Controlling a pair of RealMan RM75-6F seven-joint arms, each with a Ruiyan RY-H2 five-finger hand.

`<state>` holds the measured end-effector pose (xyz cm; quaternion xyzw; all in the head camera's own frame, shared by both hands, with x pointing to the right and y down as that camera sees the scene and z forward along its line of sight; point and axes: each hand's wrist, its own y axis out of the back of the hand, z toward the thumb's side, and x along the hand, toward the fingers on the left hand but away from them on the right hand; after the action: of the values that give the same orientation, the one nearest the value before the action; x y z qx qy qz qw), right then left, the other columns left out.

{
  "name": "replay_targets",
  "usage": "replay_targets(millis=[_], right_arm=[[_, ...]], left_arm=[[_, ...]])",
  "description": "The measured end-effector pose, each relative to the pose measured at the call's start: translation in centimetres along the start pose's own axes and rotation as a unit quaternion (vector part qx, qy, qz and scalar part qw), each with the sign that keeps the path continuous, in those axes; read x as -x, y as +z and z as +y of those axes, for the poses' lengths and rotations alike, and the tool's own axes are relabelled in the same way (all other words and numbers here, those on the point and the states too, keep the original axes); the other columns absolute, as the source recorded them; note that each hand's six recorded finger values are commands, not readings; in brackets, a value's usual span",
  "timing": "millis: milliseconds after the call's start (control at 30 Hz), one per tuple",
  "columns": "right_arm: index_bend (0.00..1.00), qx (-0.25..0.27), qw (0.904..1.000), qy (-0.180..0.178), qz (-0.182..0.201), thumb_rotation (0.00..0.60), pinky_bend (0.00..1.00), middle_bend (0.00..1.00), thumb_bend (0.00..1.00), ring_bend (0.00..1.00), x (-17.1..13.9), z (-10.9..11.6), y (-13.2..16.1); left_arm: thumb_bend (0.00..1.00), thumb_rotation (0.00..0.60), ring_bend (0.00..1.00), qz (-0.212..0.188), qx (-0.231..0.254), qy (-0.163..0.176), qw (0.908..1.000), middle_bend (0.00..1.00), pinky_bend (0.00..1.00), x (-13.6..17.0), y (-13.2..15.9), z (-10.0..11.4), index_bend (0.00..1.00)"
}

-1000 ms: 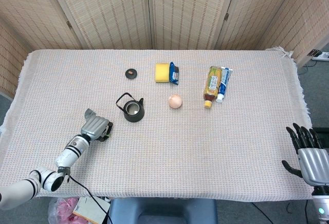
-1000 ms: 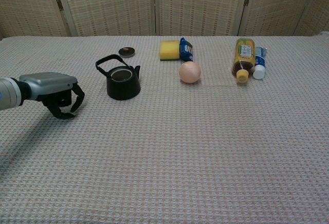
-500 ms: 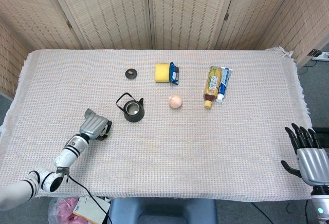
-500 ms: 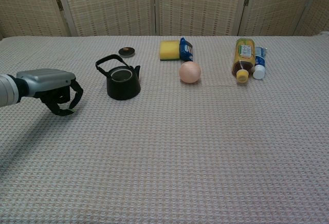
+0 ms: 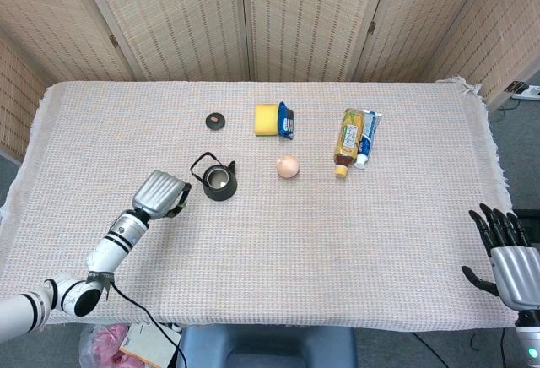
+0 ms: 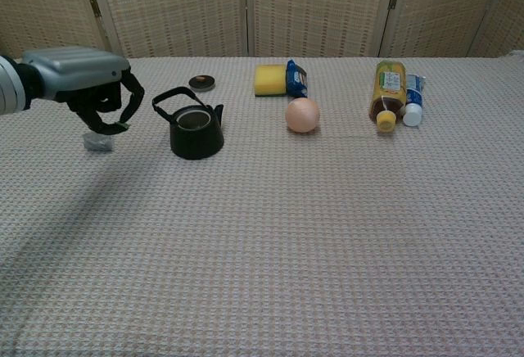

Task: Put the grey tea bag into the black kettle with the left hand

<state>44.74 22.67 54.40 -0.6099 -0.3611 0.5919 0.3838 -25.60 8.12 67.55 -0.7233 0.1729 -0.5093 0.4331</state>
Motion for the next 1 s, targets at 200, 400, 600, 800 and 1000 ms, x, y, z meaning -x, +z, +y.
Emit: replay_targets(millis=[200, 400, 600, 800, 1000], right_arm=[[0.0, 0.007, 1.0, 0.0, 0.001, 0.6, 0.0, 0.0, 0.14, 0.0, 0.2, 0.3, -0.2], [0.0, 0.013, 0.9999, 0.001, 0.003, 0.6, 0.0, 0.0, 0.14, 0.0, 0.6, 0.5, -0.3], [0.0, 0.015, 0.9999, -0.004, -0.003, 0.6, 0.0, 0.0, 0.14, 0.0, 0.7, 0.8, -0.6], [0.0, 0.019, 0.9997, -0.008, -0.009, 0.6, 0.0, 0.0, 0.14, 0.0, 0.7, 1.0, -0.9], [0.0, 0.021, 0.9996, -0.013, -0.014, 0.6, 0.0, 0.0, 0.14, 0.0, 0.7, 1.2, -1.2]], left_arm=[[0.48, 0.6, 1.0, 0.008, -0.046, 0.029, 0.9985, 1.0, 1.0, -0.9, 1.0, 4.3, 0.66], [0.48, 0.6, 1.0, 0.015, -0.087, 0.046, 0.9951, 1.0, 1.0, -2.4, 2.5, 7.6, 0.66], [0.48, 0.6, 1.0, 0.023, -0.126, 0.061, 0.9899, 1.0, 1.0, -3.5, 3.5, 10.5, 0.66], [0.48, 0.6, 1.0, 0.028, -0.149, 0.074, 0.9856, 1.0, 1.0, -4.0, 4.6, 12.7, 0.66], [0.48, 0.6, 1.0, 0.03, -0.163, 0.083, 0.9826, 1.0, 1.0, -4.4, 5.8, 14.5, 0.66]])
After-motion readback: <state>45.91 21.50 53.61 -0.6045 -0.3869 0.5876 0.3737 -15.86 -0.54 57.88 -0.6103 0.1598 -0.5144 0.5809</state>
